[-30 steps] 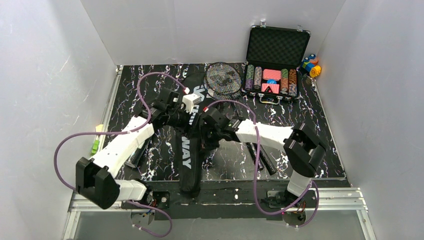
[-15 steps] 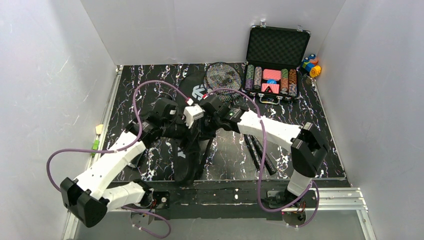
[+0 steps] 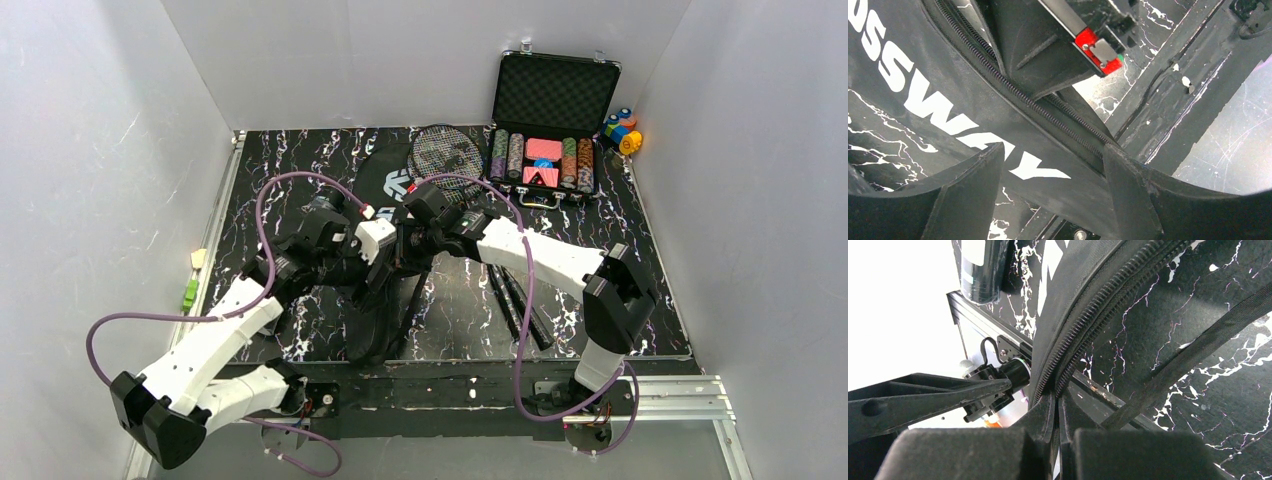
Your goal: Pack up the badminton gear
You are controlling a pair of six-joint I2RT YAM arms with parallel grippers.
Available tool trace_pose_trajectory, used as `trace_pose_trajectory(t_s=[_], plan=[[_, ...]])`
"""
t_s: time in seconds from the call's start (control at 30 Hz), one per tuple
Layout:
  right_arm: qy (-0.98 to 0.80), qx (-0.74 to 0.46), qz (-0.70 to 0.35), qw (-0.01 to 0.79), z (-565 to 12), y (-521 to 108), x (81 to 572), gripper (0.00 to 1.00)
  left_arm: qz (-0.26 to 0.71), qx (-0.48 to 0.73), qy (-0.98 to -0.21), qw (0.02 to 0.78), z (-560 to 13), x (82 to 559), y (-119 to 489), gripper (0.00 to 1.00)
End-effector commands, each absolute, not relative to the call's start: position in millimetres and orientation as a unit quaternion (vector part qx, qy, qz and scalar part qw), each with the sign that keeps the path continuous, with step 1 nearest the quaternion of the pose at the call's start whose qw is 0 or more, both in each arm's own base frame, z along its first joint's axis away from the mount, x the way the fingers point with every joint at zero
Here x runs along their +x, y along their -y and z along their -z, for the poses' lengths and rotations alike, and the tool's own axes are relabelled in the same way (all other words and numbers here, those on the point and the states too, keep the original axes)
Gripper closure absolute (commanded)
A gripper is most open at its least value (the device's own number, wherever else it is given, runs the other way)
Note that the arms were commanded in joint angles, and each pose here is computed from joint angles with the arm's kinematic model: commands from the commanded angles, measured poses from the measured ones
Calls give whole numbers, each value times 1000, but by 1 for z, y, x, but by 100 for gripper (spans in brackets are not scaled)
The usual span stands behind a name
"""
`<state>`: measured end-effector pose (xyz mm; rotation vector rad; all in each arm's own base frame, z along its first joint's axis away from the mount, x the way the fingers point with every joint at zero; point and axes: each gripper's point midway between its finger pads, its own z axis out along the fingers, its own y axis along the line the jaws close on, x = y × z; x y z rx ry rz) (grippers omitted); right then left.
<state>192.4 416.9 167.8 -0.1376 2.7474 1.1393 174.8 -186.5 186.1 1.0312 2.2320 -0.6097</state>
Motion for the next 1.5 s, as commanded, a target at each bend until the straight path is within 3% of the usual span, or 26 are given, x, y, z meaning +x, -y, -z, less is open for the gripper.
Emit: trace_pose_trajectory(t_s=[0.0,0.2,0.5,0.77,1.13,1.47], plan=[[-903,-48,-414,102,-195,-431,201,99,238,369,-850,291,-187,175,190,29],[-904,-54,-412,99,-192,-435,198,99,242,360,-860,270,-176,175,194,34],[-907,-60,-407,92,-185,-430,186,99,134,362,-872,299,-161,199,162,79],[-915,-55,-392,76,-163,-416,176,99,96,341,-866,354,-185,221,154,100],[-927,-36,-372,35,-124,-392,167,99,89,295,-827,470,-268,240,149,100],[-904,-48,-425,25,-146,-397,171,99,27,276,-762,585,-368,243,116,100]])
